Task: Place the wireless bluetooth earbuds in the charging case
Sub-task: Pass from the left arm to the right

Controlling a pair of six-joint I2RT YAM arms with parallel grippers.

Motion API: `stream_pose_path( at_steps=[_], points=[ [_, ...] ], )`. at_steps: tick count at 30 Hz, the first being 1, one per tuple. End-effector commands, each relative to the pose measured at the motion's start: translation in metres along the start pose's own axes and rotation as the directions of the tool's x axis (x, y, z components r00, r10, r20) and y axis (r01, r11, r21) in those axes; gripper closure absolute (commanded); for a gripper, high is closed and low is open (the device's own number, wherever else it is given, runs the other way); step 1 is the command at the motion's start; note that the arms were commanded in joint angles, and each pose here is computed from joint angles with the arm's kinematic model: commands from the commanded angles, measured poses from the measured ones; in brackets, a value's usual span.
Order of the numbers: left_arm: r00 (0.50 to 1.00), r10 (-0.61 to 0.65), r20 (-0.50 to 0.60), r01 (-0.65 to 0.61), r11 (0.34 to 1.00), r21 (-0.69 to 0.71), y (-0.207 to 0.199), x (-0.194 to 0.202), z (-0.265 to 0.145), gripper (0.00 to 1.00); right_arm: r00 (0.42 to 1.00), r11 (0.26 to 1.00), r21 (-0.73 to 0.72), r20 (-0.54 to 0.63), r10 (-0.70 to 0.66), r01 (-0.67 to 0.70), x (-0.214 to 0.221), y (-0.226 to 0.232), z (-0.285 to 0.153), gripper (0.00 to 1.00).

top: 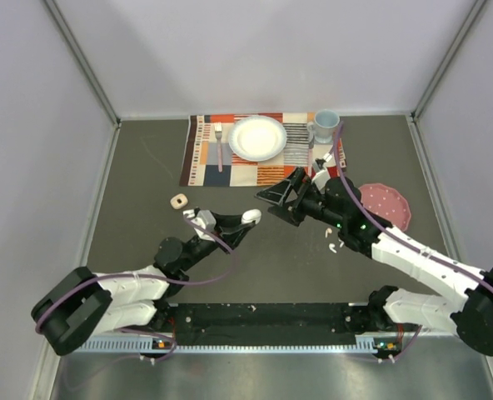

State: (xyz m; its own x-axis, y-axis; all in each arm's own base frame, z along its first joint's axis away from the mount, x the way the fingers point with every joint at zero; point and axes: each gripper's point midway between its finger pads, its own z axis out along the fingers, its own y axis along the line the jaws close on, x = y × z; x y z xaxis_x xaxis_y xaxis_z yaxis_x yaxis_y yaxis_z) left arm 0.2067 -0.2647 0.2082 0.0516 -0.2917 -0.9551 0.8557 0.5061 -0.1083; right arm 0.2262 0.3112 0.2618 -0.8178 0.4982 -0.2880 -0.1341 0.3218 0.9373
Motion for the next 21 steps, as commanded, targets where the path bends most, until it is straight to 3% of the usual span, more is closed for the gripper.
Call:
stream_pose_path(
  at_steps=[1,13,21],
  points=[
    [0.915,0.100,0.391,-0.138,0.988,0.072,-0.025,-0.106,-0.002,1.00,0.998,0.999,0.006,0.028,0.048,-0.048,-0.003,0.003,0.002,0.02],
    [0.893,0.164,0.419,-0.189,0.982,0.018,-0.021,-0.111,-0.016,1.00,0.984,0.985,-0.015,-0.065,0.169,-0.170,0.028,0.007,0.023,0.02],
    [0.896,0.169,0.411,-0.187,0.982,0.005,-0.019,-0.109,-0.019,1.00,0.954,0.954,-0.059,-0.076,0.290,-0.295,0.034,0.003,0.029,0.13]
  ],
)
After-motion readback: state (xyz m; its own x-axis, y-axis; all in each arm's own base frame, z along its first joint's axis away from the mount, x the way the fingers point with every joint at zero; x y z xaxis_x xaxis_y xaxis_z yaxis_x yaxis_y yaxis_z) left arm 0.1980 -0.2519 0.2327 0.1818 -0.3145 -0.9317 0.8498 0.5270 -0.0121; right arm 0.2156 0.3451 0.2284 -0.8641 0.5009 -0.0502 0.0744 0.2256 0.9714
